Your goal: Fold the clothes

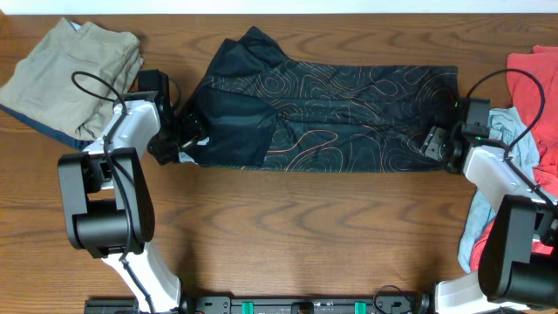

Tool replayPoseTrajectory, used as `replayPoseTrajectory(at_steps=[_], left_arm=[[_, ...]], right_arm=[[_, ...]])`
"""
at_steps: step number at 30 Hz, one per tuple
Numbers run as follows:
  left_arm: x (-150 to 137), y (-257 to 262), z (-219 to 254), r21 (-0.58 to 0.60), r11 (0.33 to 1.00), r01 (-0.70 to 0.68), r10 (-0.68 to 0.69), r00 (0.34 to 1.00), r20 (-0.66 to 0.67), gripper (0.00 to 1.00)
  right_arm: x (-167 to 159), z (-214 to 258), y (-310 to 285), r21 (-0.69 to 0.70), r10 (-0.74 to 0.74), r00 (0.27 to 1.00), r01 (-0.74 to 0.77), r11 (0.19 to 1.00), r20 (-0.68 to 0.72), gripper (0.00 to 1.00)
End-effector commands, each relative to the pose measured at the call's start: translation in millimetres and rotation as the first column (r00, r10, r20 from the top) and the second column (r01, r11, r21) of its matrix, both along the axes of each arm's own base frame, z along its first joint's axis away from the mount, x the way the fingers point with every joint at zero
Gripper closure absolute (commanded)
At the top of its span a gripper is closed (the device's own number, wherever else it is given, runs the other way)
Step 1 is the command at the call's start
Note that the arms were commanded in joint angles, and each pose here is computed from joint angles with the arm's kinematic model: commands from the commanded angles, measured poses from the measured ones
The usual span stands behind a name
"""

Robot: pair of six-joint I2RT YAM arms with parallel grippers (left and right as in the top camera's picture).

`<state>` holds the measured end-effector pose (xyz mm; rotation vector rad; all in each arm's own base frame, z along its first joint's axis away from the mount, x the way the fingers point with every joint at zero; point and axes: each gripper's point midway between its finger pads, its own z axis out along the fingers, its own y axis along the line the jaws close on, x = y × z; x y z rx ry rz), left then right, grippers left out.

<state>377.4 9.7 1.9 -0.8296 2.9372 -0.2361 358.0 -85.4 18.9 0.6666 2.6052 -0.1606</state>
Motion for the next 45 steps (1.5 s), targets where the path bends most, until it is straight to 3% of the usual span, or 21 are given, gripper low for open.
replayPoseTrajectory(at_steps=[1, 5, 9, 10, 13, 15, 21, 25, 30, 35, 37, 38, 40, 42, 45], left_arm=[[-18.3, -1.8, -23.2, 0.001, 1.000, 0.010, -0.010, 0.995, -0.097, 0.25], [-28.8, -2.6, -23.3, -0.003, 1.000, 0.014, -0.014, 0.990, -0.140, 0.35], [-39.3, -3.4, -22.7, -0.006, 1.000, 0.014, -0.015, 0.983, -0.182, 0.57], [-41.6, -3.6, -22.6, -0.007, 1.000, 0.014, -0.015, 0.981, -0.191, 0.58], [-46.6, -4.0, -22.1, -0.009, 1.000, 0.013, -0.015, 0.977, -0.212, 0.80], [-52.8, -4.2, -21.4, -0.011, 1.000, 0.013, -0.015, 0.972, -0.236, 0.94], [-86.0, 2.4, -15.5, 0.027, 0.999, 0.018, -0.007, 0.929, -0.369, 0.94], [-118.2, 12.1, -4.8, 0.058, 0.998, 0.014, 0.016, 0.870, -0.493, 0.94], [-134.8, 15.6, 10.2, 0.049, 0.999, -0.006, 0.032, 0.839, -0.543, 0.94], [-122.4, 17.2, 36.0, 0.061, 0.998, -0.008, 0.034, 0.896, -0.442, 0.90], [-108.6, 18.9, 52.5, 0.072, 0.997, -0.014, 0.039, 0.934, -0.355, 0.71], [-101.4, 19.8, 60.7, 0.077, 0.997, -0.017, 0.040, 0.950, -0.311, 0.55], [-81.7, 21.4, 80.0, 0.083, 0.997, -0.009, 0.025, 0.982, -0.189, 0.32], [-61.0, 19.0, 95.0, 0.070, 0.997, 0.012, -0.007, 0.998, -0.069, 0.21], [-22.1, 11.9, 114.1, 0.049, 0.998, 0.043, -0.049, 0.991, 0.128, 0.16]], right_arm=[[-8.2, -7.2, -3.5, 0.000, -0.030, 1.000, 0.030, 1.000, -0.010, 0.30], [-17.5, -15.7, -1.5, 0.006, -0.028, 0.999, 0.028, 1.000, -0.033, 0.31], [-35.0, -29.3, -3.1, 0.002, -0.041, 0.997, 0.041, 0.999, -0.072, 0.41], [-38.7, -32.9, -3.5, 0.002, -0.044, 0.996, 0.044, 0.999, -0.075, 0.48], [-49.0, -41.4, -4.9, 0.008, -0.065, 0.994, 0.066, 0.998, -0.087, 0.90], [-57.4, -45.2, -6.3, 0.015, -0.084, 0.990, 0.086, 0.996, -0.111, 0.99], [-102.1, -55.2, -1.3, 0.036, -0.092, 0.952, 0.107, 0.994, -0.293, 0.99], [-148.7, -56.9, 9.2, 0.053, -0.128, 0.876, 0.172, 0.984, -0.464, 0.99], [-179.5, -49.8, 15.9, 0.058, -0.119, 0.805, 0.186, 0.981, -0.581, 0.99], [-152.6, -24.4, 10.0, 0.066, -0.063, 0.842, 0.116, 0.991, -0.535, 0.85], [-132.5, -2.8, 5.6, 0.060, -0.068, 0.873, 0.110, 0.992, -0.483, 0.78], [-123.3, 7.7, 3.4, 0.057, -0.069, 0.887, 0.106, 0.993, -0.457, 0.65], [-101.4, 33.2, -1.2, 0.049, -0.074, 0.919, 0.101, 0.994, -0.386, 0.23], [-81.7, 55.0, -0.8, 0.065, -0.066, 0.947, 0.091, 0.994, -0.313, 0.09], [-56.2, 81.3, 6.9, 0.113, 0.000, 0.978, 0.024, 0.993, -0.209, 0.09]])
